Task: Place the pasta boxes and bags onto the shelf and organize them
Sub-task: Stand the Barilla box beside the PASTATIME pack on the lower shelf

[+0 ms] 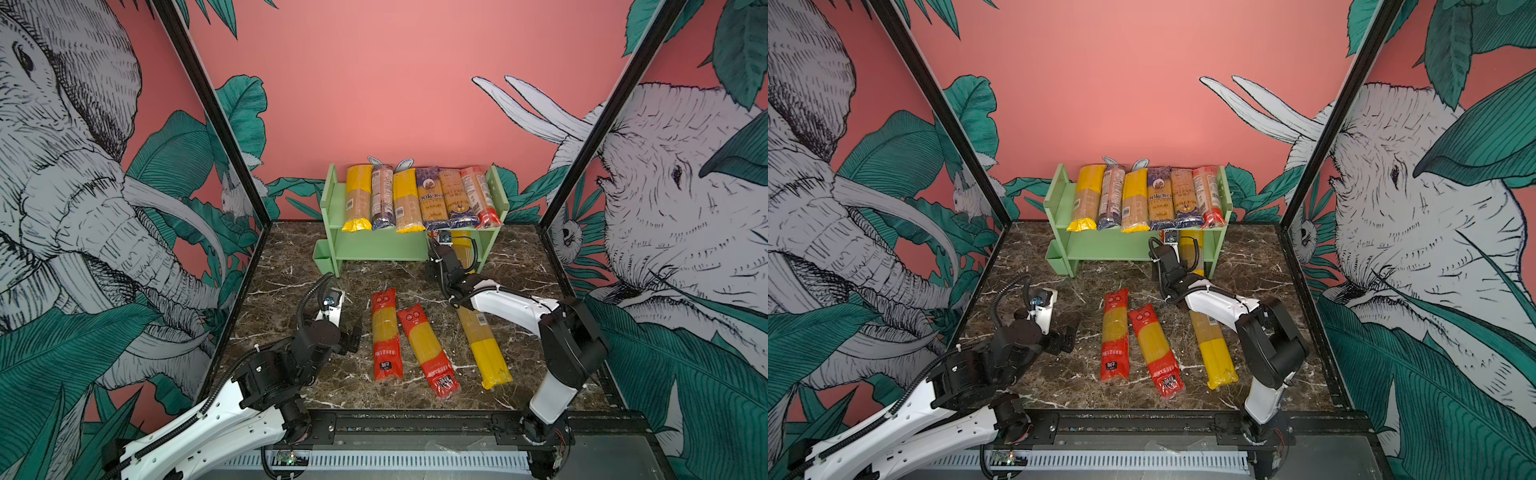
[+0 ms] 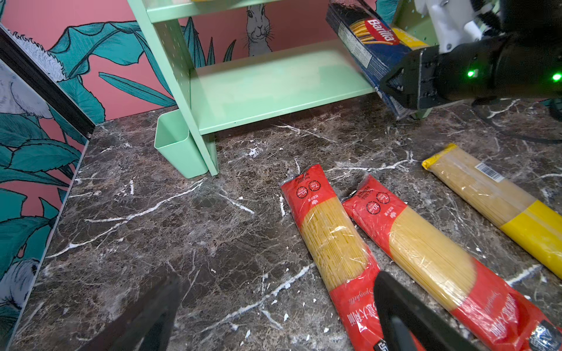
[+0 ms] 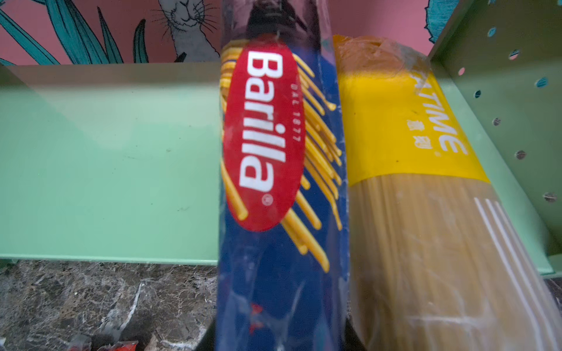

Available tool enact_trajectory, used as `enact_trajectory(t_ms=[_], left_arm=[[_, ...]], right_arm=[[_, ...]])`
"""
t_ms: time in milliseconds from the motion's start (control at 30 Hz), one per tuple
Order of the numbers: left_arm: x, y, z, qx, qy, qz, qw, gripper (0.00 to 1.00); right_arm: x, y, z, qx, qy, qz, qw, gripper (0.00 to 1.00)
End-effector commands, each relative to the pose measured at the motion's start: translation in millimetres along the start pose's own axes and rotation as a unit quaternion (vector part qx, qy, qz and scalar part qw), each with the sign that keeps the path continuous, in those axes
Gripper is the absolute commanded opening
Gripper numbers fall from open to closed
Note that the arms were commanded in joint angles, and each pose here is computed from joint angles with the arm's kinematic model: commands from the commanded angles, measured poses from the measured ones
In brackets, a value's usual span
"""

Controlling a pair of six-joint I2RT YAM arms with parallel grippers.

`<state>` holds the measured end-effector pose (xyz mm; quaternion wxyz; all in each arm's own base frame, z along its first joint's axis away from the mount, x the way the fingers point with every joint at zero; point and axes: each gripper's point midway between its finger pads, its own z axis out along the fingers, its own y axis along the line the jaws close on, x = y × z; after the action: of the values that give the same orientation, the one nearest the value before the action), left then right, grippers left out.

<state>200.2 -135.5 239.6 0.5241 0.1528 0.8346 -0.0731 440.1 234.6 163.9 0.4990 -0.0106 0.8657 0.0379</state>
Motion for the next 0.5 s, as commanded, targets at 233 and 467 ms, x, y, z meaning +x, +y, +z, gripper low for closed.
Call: enact_trajectory(t_ms=[233,467], left_arm=[[-8.7,6.4,-5.8,-0.013,-0.008,-0.001,1.000,0.99],[-7.1,11.5,-9.5,-0.017,-0.012,-0.008,1.000,0.99]], right_arm=[[-78.1,16.4,-9.0,-0.040,-0.109,0.072,0.991,0.52],[-78.2,28.8,-5.5,-0.065,-0.096,0.065,0.991,0.68]])
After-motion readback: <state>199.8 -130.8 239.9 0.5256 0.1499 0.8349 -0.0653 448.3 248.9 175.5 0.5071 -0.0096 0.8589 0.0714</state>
